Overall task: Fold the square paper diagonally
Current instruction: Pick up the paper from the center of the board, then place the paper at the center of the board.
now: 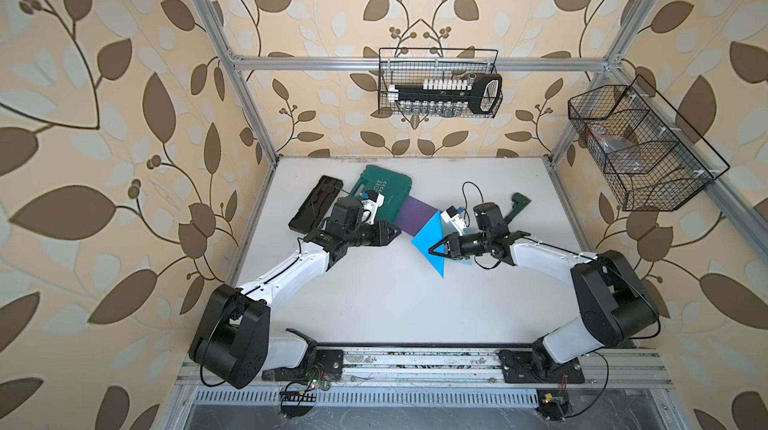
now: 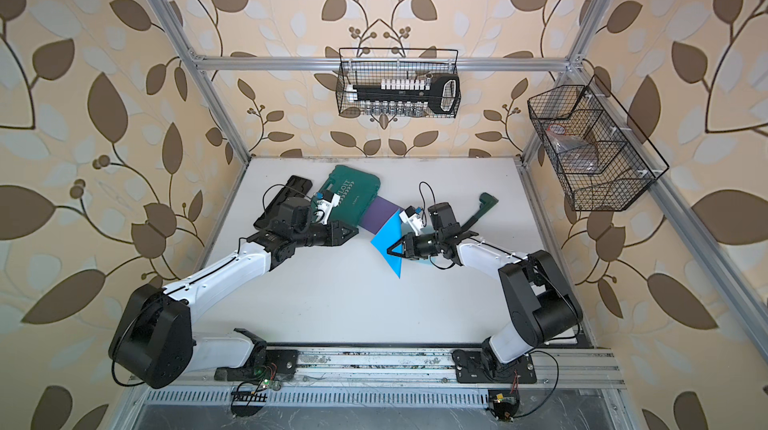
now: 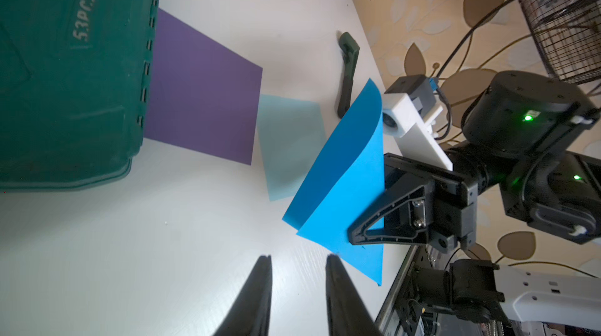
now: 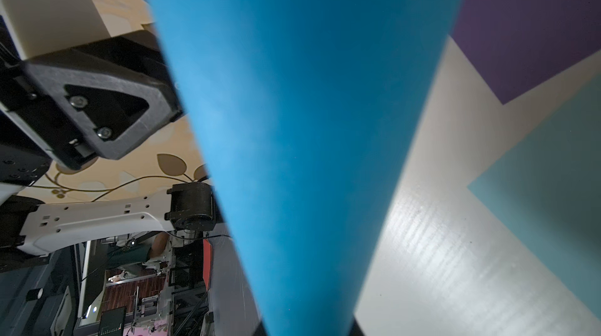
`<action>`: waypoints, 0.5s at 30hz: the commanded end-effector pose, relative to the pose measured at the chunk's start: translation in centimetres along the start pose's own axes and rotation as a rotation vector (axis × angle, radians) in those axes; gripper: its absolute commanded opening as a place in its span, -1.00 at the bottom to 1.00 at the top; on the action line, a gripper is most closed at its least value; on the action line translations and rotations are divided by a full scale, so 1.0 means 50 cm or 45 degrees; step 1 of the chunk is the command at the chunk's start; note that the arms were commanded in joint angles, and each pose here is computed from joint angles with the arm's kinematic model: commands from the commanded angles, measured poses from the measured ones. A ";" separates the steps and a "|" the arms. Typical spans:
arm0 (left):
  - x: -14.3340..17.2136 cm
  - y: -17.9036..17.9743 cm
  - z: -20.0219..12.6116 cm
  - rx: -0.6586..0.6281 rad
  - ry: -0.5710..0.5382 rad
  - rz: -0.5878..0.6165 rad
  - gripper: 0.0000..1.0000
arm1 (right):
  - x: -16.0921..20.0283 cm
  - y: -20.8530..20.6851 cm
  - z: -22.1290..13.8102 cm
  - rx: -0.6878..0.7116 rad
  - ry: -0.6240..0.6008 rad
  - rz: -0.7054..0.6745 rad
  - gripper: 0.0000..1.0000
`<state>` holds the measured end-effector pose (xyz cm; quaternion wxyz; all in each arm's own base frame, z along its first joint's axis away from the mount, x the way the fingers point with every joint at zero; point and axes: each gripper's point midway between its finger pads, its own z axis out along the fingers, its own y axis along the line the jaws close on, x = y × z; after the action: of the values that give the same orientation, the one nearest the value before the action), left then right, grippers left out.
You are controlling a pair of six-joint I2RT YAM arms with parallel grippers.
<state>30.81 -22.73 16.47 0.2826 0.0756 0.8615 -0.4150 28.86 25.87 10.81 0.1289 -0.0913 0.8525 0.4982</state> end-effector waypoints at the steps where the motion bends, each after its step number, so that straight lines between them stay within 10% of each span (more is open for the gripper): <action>1: 0.000 -0.007 0.000 0.041 -0.016 0.022 -0.47 | 0.001 -0.022 0.026 0.041 -0.018 0.045 -0.73; 15: 0.044 0.023 0.053 0.064 0.095 -0.037 -0.70 | 0.042 -0.085 0.103 0.148 0.053 0.132 -0.73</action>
<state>30.80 -23.34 13.20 0.2479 0.0728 0.8699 -0.4202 28.39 28.37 4.89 0.0834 -0.0567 0.8817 0.4610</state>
